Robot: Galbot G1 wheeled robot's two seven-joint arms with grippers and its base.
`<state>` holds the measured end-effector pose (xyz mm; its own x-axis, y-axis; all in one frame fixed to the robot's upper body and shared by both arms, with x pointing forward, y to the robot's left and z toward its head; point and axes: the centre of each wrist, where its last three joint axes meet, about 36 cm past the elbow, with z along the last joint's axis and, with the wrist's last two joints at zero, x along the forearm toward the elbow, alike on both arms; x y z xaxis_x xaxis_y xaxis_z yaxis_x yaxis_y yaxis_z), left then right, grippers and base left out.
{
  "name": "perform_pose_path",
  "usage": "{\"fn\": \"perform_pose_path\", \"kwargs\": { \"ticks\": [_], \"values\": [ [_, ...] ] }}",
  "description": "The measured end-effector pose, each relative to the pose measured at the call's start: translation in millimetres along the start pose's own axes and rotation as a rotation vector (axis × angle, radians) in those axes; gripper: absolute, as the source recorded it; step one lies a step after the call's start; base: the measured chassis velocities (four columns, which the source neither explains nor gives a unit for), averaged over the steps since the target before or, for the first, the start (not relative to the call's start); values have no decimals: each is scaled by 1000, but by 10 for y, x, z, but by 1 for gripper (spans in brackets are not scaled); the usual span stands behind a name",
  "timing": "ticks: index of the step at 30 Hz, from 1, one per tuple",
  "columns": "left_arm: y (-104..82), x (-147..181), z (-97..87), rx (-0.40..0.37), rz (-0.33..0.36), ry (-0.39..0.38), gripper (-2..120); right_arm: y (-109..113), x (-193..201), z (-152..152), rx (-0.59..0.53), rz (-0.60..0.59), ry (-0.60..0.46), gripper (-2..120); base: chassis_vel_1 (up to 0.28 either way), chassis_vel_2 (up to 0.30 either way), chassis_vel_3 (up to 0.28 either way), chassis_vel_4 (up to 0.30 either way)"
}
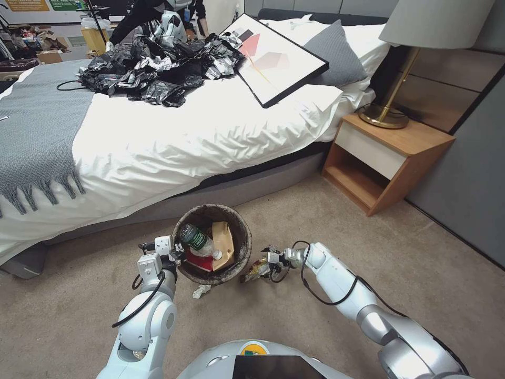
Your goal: Pick up the trash bin, then pick up the garbage from the floor and place it into the trash bin.
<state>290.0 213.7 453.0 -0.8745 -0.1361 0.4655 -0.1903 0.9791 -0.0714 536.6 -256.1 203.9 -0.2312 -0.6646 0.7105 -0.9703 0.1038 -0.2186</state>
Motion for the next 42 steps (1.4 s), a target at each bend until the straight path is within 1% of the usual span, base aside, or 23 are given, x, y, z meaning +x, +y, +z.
{"fn": "perform_pose_path", "kwargs": {
  "ticks": [11, 22, 25, 28, 29, 30, 32, 33, 35, 36, 38, 39, 40, 42],
  "values": [
    [0, 0, 0, 0, 0, 0, 0, 43, -120, 196, -73, 14, 11, 98, 0, 0, 0, 0],
    [0, 0, 0, 0, 0, 0, 0, 22, -108, 212, -87, 56, 7, 98, 0, 0, 0, 0],
    [0, 0, 0, 0, 0, 0, 0, 19, -102, 220, -92, 68, 4, 92, 0, 0, 0, 0],
    [0, 0, 0, 0, 0, 0, 0, 18, -100, 221, -94, 74, 2, 92, 0, 0, 0, 0],
    [0, 0, 0, 0, 0, 0, 0, 16, -90, 222, -107, 85, -10, 88, 0, 0, 0, 0],
    [0, 0, 0, 0, 0, 0, 0, 16, -90, 222, -107, 85, -10, 88, 0, 0, 0, 0],
    [0, 0, 0, 0, 0, 0, 0, 24, -66, 208, -136, 102, -34, 80, 0, 0, 0, 0],
    [0, 0, 0, 0, 0, 0, 0, 24, -66, 208, -136, 102, -34, 80, 0, 0, 0, 0],
    [0, 0, 0, 0, 0, 0, 0, 32, -33, 180, -189, 114, -87, 70, 0, 0, 0, 0],
    [0, 0, 0, 0, 0, 0, 0, 32, -33, 180, -189, 114, -87, 70, 0, 0, 0, 0],
    [0, 0, 0, 0, 0, 0, 0, 47, -22, 175, -227, 121, -122, 60, 0, 0, 0, 0],
    [0, 0, 0, 0, 0, 0, 0, 47, -9, 184, -235, 125, -128, 54, 0, 0, 0, 0],
    [0, 0, 0, 0, 0, 0, 0, 47, -9, 184, -235, 125, -128, 54, 0, 0, 0, 0],
    [0, 0, 0, 0, 0, 0, 0, 55, 19, 206, -240, 128, -130, 44, 0, 0, 0, 0]
  ]
}}
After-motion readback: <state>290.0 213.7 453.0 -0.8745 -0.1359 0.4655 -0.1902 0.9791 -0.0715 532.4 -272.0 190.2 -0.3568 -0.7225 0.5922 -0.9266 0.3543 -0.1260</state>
